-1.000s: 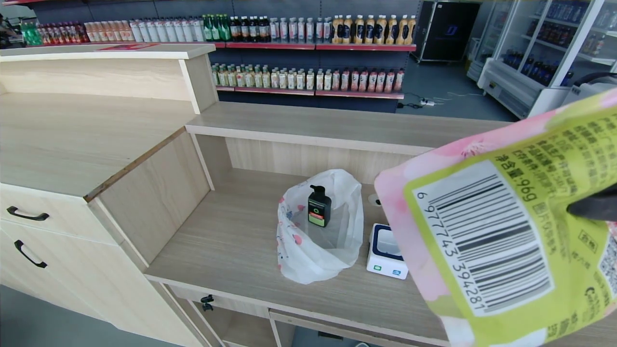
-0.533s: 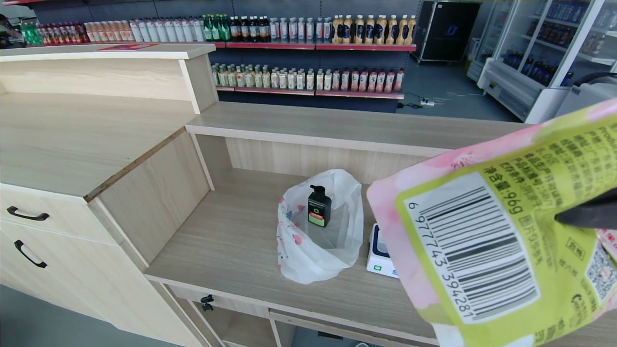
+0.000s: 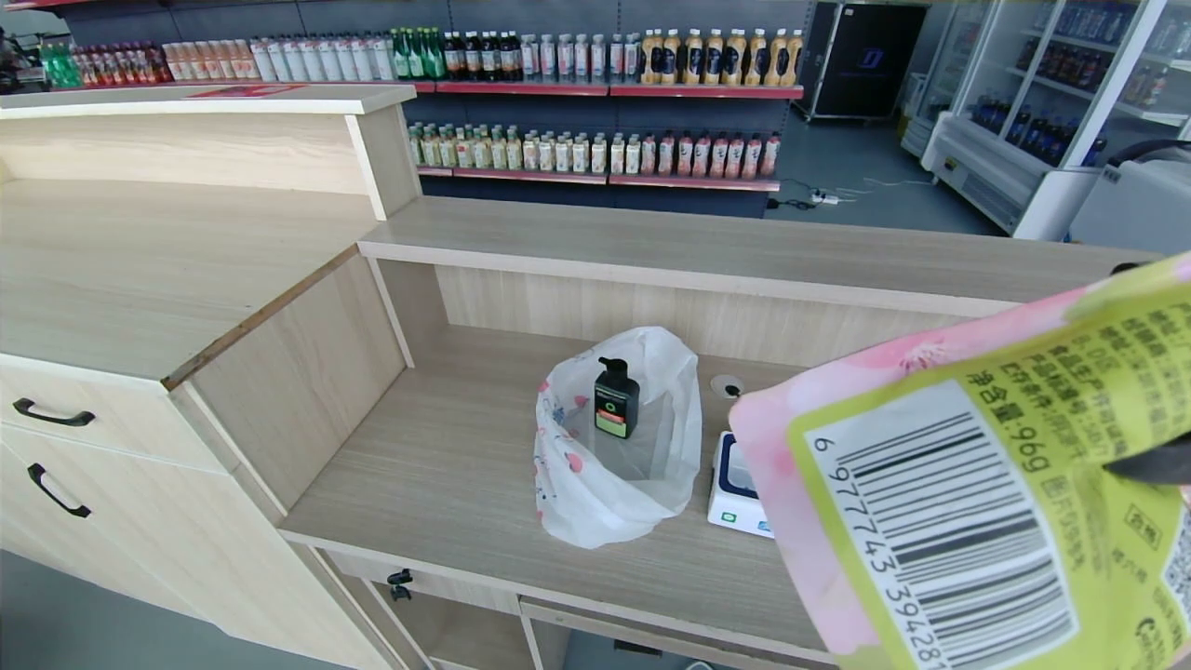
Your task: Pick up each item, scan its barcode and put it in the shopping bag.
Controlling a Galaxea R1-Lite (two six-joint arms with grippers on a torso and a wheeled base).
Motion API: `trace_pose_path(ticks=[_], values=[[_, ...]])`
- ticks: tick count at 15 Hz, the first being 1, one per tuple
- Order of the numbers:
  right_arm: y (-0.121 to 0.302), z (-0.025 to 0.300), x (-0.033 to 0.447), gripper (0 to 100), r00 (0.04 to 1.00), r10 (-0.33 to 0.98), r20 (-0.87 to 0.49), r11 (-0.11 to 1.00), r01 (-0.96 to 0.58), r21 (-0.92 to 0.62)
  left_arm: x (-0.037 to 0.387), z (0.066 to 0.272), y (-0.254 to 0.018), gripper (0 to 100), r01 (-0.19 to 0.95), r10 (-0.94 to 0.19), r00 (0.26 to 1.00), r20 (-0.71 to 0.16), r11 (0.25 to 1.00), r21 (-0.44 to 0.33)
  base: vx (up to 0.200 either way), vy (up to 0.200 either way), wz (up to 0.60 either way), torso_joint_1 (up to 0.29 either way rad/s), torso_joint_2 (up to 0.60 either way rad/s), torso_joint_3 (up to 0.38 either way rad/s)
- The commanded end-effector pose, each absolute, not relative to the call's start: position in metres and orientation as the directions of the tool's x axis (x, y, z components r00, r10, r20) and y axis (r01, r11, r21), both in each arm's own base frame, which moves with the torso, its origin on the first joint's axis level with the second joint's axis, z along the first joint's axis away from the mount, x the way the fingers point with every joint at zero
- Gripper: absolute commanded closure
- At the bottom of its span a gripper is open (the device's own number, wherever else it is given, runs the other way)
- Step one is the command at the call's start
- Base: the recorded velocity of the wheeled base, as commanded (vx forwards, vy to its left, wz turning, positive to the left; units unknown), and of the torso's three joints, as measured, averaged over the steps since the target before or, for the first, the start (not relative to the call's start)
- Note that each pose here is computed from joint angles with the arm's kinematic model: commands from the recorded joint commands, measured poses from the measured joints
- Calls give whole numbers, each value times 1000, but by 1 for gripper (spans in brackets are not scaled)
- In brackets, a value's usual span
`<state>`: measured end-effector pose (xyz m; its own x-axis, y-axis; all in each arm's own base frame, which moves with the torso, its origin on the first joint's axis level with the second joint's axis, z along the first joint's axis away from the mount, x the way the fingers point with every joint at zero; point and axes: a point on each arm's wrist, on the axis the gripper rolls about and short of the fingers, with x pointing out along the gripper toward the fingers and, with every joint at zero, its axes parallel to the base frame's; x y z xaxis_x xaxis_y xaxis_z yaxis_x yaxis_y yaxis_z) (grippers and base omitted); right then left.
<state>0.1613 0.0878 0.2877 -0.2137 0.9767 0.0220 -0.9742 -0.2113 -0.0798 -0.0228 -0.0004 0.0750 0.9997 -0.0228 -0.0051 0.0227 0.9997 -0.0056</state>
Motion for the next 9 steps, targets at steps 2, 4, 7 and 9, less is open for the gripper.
trace_pose_path(ticks=[2, 4, 7, 9], values=[[86, 286, 158, 100, -210, 977, 22, -208, -975, -81, -23, 75, 0, 0, 23, -23, 1000, -6, 1000, -6, 0, 0, 0, 0, 0, 0], [85, 285, 158, 100, -207, 978, 21, -204, -975, -84, -23, 75, 0, 0, 23, -23, 1000, -6, 1000, -6, 0, 0, 0, 0, 0, 0], [84, 285, 158, 100, -202, 979, 22, -200, -976, -92, -23, 75, 0, 0, 23, -23, 1000, -6, 1000, -6, 0, 0, 0, 0, 0, 0], [75, 277, 166, 100, -135, 991, 16, -134, -988, -78, -23, 75, 0, 0, 23, -23, 1000, -6, 1000, -6, 0, 0, 0, 0, 0, 0]])
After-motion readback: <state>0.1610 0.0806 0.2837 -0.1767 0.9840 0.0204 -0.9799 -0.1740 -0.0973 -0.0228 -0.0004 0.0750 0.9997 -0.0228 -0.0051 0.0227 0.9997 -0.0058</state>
